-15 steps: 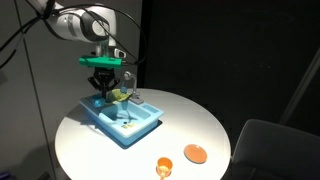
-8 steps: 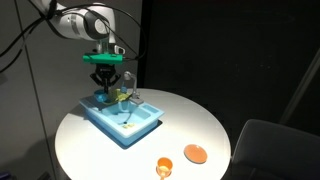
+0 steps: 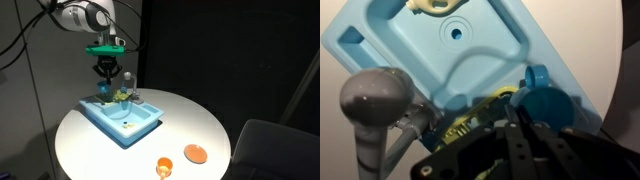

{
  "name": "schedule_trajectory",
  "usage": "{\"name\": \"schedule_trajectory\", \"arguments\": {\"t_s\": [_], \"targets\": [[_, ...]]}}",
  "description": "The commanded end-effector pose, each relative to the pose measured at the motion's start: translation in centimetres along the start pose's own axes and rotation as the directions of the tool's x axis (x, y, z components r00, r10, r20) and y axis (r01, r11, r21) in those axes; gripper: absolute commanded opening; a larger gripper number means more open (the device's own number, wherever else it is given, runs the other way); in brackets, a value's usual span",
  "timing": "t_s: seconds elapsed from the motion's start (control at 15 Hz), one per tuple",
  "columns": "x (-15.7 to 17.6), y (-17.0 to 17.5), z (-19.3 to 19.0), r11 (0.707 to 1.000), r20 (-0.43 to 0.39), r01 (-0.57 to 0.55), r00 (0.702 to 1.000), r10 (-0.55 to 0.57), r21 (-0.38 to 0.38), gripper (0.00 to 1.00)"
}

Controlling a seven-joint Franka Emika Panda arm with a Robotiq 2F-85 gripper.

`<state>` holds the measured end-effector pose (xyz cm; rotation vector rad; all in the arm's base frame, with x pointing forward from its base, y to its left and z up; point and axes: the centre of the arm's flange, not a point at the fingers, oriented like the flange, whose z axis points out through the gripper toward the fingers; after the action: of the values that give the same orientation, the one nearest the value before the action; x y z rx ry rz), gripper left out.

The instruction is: Put the blue cup in the sink

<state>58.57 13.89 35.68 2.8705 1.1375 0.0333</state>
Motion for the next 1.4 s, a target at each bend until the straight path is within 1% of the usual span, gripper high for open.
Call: {"name": "schedule_trajectory", "arguments": {"t_s": [0.0,0.07,0.13,0.2,0.53,0.6,0.73,0.93,1.33], "targets": [[0.1,0.2,-0.1,1.000,0.016,-0.012,1.000,0.011,0.020,0.01],[-0.1,0.2,0.1,1.000,0.021,-0.018,1.000,0.018,0.025,0.01],[-0.1,-0.1,0.2,1.000,0.011,-0.001,1.000,0.001,0.007,0.01],[-0.1,-0.1,0.3,1.000,0.014,-0.002,1.000,0.001,0.009,0.05],[-0.1,-0.1,0.5,1.000,0.016,-0.001,1.000,0.001,0.010,0.05],[-0.1,-0.1,0.5,1.000,0.016,-0.001,1.000,0.001,0.011,0.01],[-0.5,0.5,0.5,1.000,0.003,-0.021,1.000,0.020,0.015,0.01],[0.6,0.6,0.7,0.999,-0.021,-0.038,0.999,0.039,0.011,0.01],[3.8,0.0,1.2,0.997,-0.065,-0.075,0.995,0.076,0.010,0.01]]}}
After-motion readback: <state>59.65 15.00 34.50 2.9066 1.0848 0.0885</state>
